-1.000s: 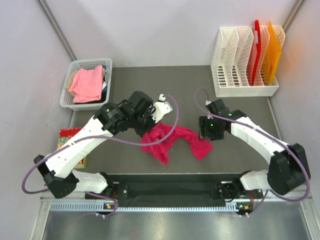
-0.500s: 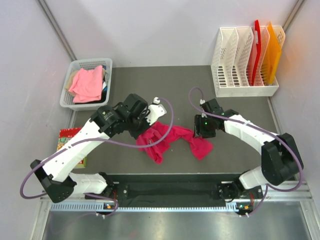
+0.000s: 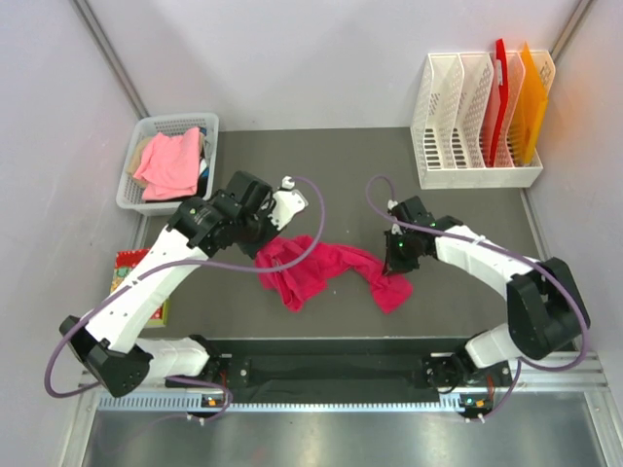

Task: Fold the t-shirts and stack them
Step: Flatten out the tshirt

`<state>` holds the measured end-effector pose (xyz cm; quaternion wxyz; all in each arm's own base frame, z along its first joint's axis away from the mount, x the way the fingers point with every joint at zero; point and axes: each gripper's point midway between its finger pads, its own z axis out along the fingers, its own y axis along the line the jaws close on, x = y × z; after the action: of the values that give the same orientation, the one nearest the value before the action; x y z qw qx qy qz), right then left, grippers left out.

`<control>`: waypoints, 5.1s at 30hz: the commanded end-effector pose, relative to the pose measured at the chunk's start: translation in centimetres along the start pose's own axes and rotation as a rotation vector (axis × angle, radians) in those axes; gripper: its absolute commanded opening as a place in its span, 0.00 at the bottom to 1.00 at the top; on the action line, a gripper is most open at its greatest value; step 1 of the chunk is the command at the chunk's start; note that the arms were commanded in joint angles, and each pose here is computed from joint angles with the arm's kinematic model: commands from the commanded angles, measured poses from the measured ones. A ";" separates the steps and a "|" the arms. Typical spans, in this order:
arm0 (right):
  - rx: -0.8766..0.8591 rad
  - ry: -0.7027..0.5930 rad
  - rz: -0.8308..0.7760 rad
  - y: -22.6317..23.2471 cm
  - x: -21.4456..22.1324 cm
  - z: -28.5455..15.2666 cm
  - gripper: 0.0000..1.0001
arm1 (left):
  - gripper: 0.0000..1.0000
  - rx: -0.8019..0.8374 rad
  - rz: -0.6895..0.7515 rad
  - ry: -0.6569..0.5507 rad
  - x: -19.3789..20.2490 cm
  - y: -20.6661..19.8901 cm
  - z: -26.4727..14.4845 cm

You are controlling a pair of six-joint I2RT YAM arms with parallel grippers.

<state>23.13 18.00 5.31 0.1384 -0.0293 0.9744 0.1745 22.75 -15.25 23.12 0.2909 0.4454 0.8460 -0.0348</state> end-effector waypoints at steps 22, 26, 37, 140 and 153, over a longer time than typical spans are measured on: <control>0.186 -0.472 0.028 -2.0 -0.9 -23.5 0.00 | 0.00 -0.116 0.098 -0.078 0.0 2.9 -9.8; 0.228 -0.427 0.027 -2.8 -0.6 -22.0 0.00 | 0.00 0.000 0.097 0.037 3.6 0.4 -6.3; 0.301 -0.378 0.023 -3.7 -3.3 -15.4 0.00 | 0.01 0.000 0.193 0.230 10.7 -0.4 5.3; 0.079 -0.427 0.016 -1.1 1.0 -22.7 0.00 | 0.00 -0.156 -0.005 -0.047 -0.2 7.7 -11.9; 0.169 -0.512 -0.022 -1.2 -4.0 -22.8 0.00 | 0.00 -0.242 0.053 -0.037 -2.4 11.4 -8.4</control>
<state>17.54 8.87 23.36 0.3213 0.0154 0.9409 0.1057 27.14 -7.80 31.72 0.3268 0.4305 0.8405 0.0369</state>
